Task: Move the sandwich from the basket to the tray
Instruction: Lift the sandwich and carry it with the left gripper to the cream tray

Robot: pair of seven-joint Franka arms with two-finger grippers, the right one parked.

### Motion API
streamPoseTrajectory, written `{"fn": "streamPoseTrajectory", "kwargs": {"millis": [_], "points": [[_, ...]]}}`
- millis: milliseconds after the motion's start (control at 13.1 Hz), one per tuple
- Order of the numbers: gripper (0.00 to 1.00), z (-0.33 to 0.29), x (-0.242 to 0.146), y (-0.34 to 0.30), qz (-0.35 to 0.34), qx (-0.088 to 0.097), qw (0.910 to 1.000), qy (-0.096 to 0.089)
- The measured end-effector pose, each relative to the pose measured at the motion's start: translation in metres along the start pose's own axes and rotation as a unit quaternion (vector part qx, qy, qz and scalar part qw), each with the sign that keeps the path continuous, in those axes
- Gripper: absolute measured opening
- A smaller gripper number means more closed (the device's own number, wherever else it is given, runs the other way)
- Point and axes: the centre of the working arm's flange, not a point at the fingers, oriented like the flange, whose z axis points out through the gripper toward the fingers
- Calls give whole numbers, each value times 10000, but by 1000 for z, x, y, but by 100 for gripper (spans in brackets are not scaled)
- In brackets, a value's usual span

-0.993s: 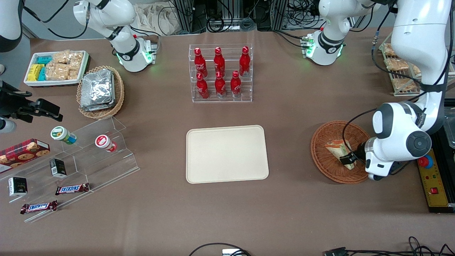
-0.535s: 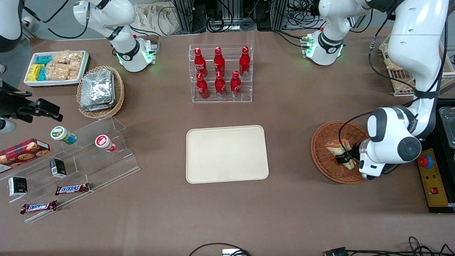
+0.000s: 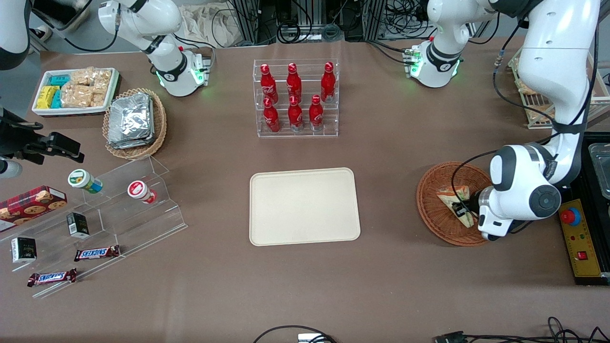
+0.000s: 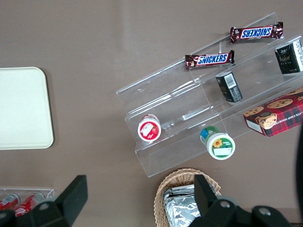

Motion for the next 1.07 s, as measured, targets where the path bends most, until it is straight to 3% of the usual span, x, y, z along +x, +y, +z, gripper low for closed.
{"fn": "streamPoseTrajectory", "kwargs": {"millis": [153, 306, 611, 1069], "points": [[32, -34, -13, 12, 131, 48, 9999, 16], [21, -84, -33, 31, 371, 41, 9993, 101], [16, -160, -99, 108, 1367, -158, 9901, 267], [16, -125, -146, 193, 2302, -479, 9720, 28]]}}
